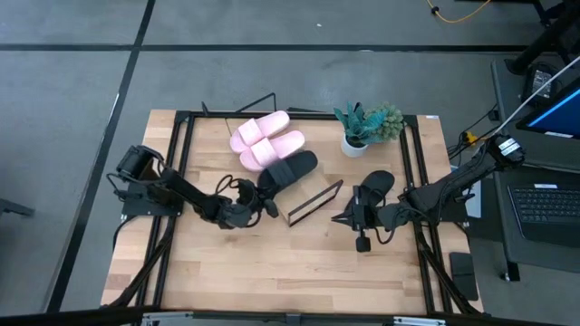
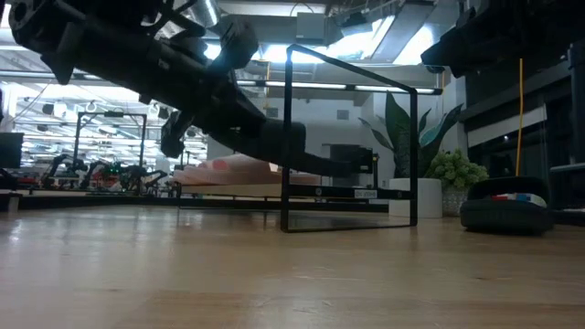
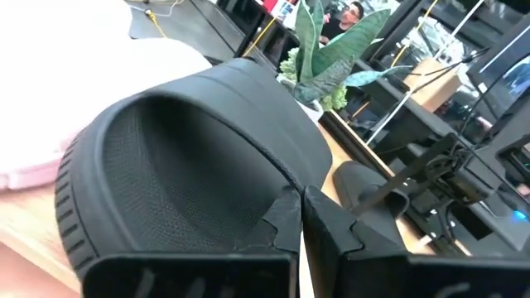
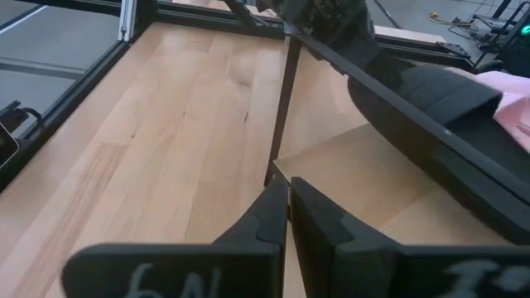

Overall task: Pick and place slides into the shelf
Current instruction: Adjust the black slides on the shelf

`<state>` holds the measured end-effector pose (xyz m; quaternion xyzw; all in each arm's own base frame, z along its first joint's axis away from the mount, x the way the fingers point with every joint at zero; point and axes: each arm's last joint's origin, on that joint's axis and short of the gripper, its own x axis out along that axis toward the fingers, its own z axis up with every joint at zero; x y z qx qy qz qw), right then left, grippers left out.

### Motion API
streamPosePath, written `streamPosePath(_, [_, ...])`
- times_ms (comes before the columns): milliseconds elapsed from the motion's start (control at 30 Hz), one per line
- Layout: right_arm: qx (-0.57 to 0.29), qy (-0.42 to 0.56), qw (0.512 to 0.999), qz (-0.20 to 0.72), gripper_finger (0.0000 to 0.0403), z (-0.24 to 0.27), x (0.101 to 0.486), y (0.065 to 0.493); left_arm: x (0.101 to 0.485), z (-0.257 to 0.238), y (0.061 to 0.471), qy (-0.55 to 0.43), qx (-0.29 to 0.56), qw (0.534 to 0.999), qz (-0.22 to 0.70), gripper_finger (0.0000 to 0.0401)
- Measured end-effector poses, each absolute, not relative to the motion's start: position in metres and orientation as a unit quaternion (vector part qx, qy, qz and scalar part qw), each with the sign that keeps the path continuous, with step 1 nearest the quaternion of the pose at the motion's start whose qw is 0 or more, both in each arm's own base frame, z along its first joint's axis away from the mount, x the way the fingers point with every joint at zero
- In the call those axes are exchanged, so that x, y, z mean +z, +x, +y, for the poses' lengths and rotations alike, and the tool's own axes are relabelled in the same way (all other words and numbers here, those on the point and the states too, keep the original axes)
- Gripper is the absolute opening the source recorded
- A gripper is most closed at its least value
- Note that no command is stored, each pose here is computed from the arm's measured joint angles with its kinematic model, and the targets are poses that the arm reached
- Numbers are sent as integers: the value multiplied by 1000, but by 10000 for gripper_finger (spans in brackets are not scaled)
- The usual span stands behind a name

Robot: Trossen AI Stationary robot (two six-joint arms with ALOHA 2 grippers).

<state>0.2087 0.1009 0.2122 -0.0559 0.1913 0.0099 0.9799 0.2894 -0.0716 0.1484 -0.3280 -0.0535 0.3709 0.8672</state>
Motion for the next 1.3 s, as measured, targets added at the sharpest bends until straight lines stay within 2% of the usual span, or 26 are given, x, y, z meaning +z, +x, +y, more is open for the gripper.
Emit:
streamPosePath(933, [9,-52,980,194,21,101,212,208,137,-56,295,-351,388,850,-54,0])
streamPosePath(1300, [9,-52,980,194,21,101,212,208,147,-71,294,-338,363,865,-75,0])
